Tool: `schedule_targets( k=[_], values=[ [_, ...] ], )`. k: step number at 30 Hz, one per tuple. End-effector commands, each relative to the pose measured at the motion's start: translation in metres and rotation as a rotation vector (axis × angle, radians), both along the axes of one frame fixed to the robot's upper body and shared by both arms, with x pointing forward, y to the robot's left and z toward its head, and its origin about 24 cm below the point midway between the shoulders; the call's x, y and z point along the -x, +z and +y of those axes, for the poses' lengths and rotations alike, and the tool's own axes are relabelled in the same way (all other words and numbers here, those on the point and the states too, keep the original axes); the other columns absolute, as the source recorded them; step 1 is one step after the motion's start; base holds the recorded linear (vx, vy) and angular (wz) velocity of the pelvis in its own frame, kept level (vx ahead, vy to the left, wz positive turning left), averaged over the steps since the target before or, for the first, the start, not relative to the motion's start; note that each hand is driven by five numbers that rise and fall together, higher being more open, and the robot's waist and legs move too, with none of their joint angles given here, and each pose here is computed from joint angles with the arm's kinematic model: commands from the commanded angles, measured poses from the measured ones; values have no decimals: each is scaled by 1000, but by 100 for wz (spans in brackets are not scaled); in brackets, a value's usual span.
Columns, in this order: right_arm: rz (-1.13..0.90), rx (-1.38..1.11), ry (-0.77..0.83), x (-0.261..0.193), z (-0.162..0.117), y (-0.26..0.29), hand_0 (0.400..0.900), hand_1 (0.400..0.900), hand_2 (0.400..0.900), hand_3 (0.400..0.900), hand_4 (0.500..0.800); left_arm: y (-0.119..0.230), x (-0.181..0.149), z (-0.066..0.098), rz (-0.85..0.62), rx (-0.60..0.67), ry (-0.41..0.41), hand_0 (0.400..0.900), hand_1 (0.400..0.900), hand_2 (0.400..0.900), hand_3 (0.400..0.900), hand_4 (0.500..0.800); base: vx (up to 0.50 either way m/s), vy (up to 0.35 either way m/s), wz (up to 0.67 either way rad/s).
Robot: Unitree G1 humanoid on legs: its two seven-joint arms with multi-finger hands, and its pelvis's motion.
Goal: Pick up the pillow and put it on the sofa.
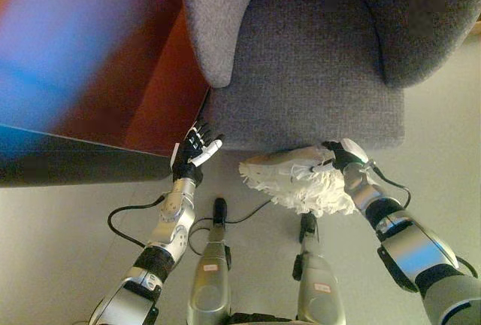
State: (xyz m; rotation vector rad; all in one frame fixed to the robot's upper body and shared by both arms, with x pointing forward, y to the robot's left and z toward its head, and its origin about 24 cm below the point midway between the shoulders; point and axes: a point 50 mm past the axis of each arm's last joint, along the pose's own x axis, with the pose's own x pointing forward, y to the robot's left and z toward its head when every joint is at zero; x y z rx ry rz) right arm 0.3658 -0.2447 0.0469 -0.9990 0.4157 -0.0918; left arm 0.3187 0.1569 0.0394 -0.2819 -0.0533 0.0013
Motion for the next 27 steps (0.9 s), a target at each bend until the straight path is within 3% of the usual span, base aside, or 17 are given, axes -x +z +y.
schedule_targets(
  k=[1,3,4,5,6,7,27],
  values=[
    [-94,58,33,-23,3,45,900,900,900,900,800,50,-14,-4,-243,10,0,900,900,900,900,800,0,0,0],
    [-90,58,37,-22,2,44,900,900,900,900,800,49,-13,-2,-244,9,2,900,900,900,900,800,0,0,0],
    [-88,57,37,-22,2,44,855,855,855,855,773,49,-13,-2,-245,9,2,900,900,900,900,800,0,0,0],
    [-85,57,38,-22,2,44,855,855,855,855,773,49,-13,-2,-245,10,2,900,900,900,900,800,0,0,0],
    [-82,58,39,-22,2,43,667,667,667,667,660,49,-13,-2,-246,9,2,900,900,900,900,800,0,0,0],
    [-78,60,39,-21,2,42,400,400,400,400,500,49,-13,-2,-246,7,1,900,900,900,900,800,0,0,0],
    [-116,38,11,-16,-7,39,400,400,400,400,500,48,-13,1,-241,18,12,900,900,900,900,800,5,0,0]
  ],
)
